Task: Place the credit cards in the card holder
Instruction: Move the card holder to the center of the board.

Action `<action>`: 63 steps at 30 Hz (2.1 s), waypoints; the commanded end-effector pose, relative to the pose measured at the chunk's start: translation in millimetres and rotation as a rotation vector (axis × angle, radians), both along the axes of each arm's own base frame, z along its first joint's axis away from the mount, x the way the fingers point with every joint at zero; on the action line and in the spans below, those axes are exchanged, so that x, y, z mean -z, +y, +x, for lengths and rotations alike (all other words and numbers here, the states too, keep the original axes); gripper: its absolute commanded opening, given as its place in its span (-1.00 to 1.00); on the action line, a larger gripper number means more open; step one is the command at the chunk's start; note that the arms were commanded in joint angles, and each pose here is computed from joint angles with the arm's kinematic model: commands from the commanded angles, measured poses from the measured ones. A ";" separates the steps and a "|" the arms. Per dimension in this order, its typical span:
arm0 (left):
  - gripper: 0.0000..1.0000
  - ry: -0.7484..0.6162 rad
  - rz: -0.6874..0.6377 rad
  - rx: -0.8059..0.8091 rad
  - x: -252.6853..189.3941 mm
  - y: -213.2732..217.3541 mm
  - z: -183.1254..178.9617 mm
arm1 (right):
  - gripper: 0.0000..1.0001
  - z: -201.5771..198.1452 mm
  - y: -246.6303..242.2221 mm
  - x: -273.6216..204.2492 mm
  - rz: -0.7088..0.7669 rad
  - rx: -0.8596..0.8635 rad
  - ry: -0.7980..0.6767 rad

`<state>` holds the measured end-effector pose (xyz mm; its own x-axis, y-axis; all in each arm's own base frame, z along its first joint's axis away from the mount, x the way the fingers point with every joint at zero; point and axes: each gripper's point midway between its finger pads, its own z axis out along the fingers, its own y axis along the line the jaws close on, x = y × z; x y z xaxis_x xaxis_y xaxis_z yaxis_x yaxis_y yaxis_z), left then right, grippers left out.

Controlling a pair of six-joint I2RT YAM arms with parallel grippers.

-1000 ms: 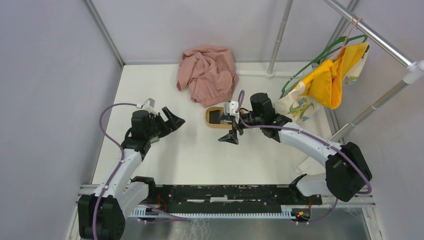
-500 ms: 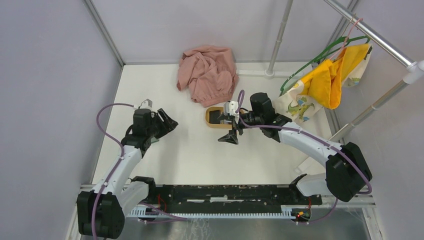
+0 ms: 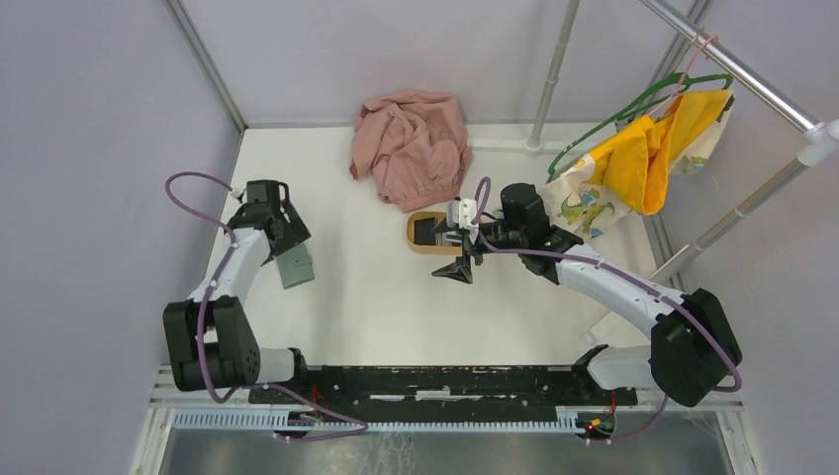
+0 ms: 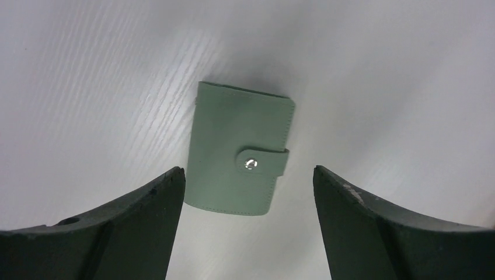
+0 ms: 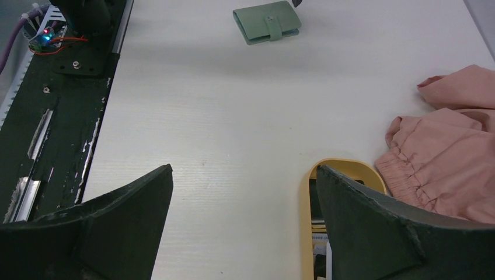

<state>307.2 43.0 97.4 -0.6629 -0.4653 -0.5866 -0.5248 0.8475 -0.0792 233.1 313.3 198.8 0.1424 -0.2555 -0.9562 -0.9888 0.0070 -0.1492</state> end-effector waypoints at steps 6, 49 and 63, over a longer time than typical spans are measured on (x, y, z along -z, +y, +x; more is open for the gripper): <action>0.69 0.149 -0.109 -0.001 43.7 21.2 -1.5 | 0.96 -3.1 0.5 -18.9 0.061 -0.012 -0.044; 0.71 -0.417 -0.564 0.385 -121.9 -196.3 -53.0 | 0.96 -25.3 -17.0 -17.1 0.105 -0.135 -0.116; 0.96 -0.647 -0.868 0.296 -310.9 -206.0 -72.3 | 0.96 -9.5 -32.1 -13.3 0.106 -0.113 -0.039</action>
